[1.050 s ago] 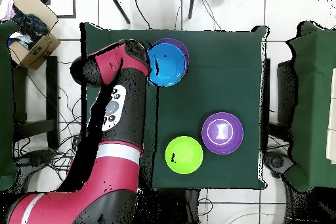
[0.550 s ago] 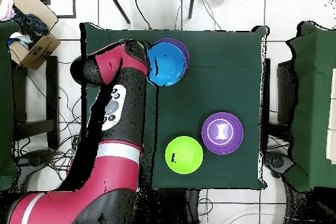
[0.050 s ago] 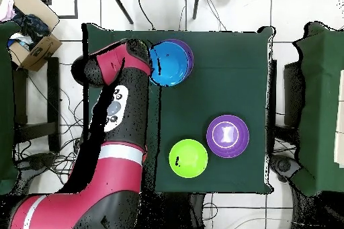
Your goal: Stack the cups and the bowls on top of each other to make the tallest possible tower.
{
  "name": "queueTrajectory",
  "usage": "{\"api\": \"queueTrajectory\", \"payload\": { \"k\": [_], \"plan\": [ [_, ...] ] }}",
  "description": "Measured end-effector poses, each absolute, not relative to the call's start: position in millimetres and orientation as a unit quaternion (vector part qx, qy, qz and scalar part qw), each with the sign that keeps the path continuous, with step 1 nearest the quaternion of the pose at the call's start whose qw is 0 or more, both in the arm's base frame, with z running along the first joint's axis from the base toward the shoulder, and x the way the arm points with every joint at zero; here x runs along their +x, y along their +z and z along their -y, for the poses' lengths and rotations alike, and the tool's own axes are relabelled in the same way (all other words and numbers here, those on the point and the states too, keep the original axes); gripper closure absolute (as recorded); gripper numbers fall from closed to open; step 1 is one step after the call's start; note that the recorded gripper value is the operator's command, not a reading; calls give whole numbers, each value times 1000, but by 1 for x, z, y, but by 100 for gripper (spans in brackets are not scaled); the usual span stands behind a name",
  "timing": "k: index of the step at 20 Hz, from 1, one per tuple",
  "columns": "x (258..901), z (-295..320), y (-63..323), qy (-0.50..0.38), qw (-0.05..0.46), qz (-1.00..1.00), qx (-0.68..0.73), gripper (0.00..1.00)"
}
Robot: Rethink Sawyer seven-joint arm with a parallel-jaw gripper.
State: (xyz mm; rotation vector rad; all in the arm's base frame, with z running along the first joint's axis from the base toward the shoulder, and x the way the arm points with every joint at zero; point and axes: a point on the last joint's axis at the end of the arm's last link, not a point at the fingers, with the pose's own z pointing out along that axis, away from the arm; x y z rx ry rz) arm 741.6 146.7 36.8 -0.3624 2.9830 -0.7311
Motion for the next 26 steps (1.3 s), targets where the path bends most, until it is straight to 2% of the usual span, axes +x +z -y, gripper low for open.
{"api": "queueTrajectory", "payload": {
  "k": [26],
  "plan": [
    [748,-151,32,-236,30,-964,-120,100]
  ]
}}
